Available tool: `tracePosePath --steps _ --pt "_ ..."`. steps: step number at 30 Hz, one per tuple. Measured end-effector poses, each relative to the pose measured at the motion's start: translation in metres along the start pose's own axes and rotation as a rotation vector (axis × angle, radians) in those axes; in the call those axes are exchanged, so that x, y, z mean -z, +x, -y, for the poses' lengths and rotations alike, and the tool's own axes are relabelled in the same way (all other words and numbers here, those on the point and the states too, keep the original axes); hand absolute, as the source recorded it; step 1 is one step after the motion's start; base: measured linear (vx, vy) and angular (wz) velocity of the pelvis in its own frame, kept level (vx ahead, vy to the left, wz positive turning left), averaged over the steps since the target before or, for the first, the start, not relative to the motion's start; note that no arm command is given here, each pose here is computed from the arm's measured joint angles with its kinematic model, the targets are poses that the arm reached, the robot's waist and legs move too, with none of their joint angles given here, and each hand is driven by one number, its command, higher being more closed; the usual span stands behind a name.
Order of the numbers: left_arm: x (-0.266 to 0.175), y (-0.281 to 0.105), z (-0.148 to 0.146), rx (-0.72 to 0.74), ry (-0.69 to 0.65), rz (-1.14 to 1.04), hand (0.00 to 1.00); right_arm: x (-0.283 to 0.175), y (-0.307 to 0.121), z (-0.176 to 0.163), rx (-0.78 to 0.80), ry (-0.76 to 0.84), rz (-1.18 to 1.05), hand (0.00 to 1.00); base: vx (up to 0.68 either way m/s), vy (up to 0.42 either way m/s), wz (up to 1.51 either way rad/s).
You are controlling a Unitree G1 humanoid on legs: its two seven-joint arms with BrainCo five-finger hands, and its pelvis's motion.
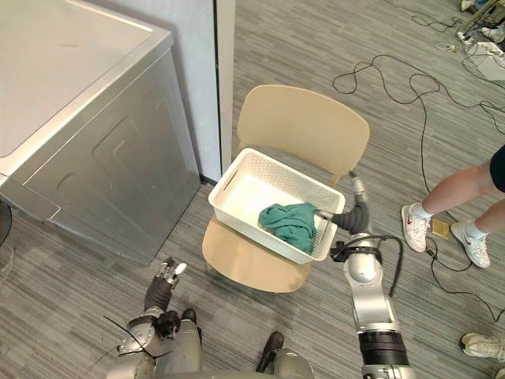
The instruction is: Pick up the laundry basket with both hands and put the clothes into the washing machine.
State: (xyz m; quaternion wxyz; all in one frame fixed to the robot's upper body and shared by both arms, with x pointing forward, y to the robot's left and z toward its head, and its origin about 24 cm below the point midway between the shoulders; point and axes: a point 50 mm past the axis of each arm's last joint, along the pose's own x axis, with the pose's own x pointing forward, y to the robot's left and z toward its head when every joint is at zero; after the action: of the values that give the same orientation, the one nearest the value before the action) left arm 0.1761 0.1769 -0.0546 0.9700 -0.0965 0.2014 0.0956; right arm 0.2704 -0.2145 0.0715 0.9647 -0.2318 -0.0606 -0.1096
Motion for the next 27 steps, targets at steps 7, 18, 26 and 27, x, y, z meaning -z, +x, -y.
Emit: tracePosePath --steps 7,18,26,27 --pt "-0.009 0.004 -0.001 0.041 0.048 0.027 0.0 0.004 0.014 -0.029 -0.261 -0.091 0.002 0.0 -0.01 0.063 0.11" --pt "-0.045 0.015 0.019 0.11 0.006 0.171 0.0 -0.043 0.115 0.024 -0.106 -0.327 0.021 0.0 -0.12 0.001 -0.03" --pt "-0.052 0.019 0.027 0.132 -0.038 0.197 0.0 -0.054 0.135 0.026 -0.099 -0.37 -0.013 0.0 -0.05 0.006 0.04" --pt "-0.052 0.019 0.028 0.133 -0.039 0.198 0.0 -0.055 0.137 0.026 -0.1 -0.375 -0.021 0.0 -0.02 0.003 0.03"
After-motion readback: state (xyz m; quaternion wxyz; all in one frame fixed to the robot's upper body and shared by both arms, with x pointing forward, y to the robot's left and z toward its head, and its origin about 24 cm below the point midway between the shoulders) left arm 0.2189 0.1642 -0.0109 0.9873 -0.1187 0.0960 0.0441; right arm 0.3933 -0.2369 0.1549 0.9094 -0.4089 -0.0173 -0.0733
